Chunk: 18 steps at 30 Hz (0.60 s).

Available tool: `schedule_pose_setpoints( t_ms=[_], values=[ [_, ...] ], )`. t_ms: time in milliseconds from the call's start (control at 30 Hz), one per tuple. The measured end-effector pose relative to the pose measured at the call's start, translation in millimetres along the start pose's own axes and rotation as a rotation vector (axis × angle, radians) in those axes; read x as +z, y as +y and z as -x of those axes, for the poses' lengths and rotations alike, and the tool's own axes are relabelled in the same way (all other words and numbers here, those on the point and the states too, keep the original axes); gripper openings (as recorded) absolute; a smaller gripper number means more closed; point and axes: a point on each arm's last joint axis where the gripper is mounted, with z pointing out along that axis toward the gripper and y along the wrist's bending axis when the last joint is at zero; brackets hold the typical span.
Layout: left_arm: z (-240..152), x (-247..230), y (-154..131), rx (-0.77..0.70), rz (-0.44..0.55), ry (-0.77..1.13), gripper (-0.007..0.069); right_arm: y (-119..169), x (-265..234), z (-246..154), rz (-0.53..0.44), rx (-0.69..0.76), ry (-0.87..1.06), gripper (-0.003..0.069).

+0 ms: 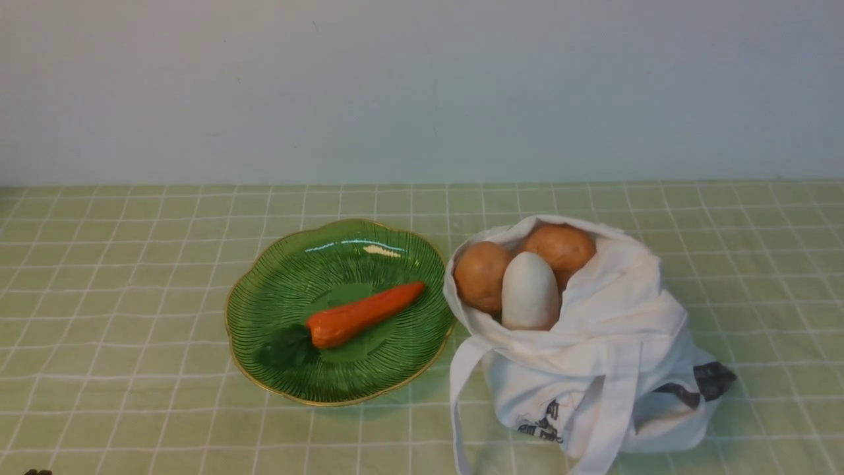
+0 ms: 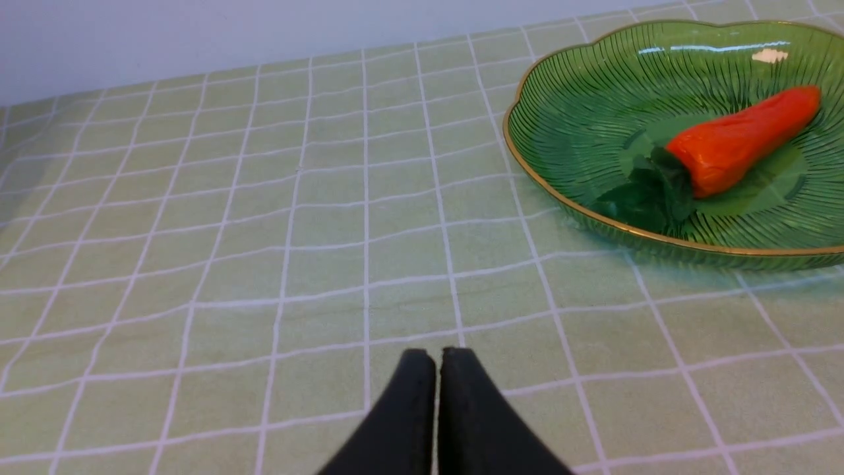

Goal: Take vegetables from bag on green coffee tablecloth place on plate.
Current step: 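Reach into the cloth bag and grasp a vegetable inside it with the right gripper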

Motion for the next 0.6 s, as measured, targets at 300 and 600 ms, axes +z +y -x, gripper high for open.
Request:
schedule_pose_setpoints(
  t_ms=[300,600],
  values=[
    [0,0,0,0.000,0.000,0.000,-0.0005,89,85,37,0.268,-0.309,0.224,-0.0010],
    [0,0,0,0.000,0.000,0.000,-0.0005,170,142,20,0.355,-0.363,0.329,0.0020]
  ],
)
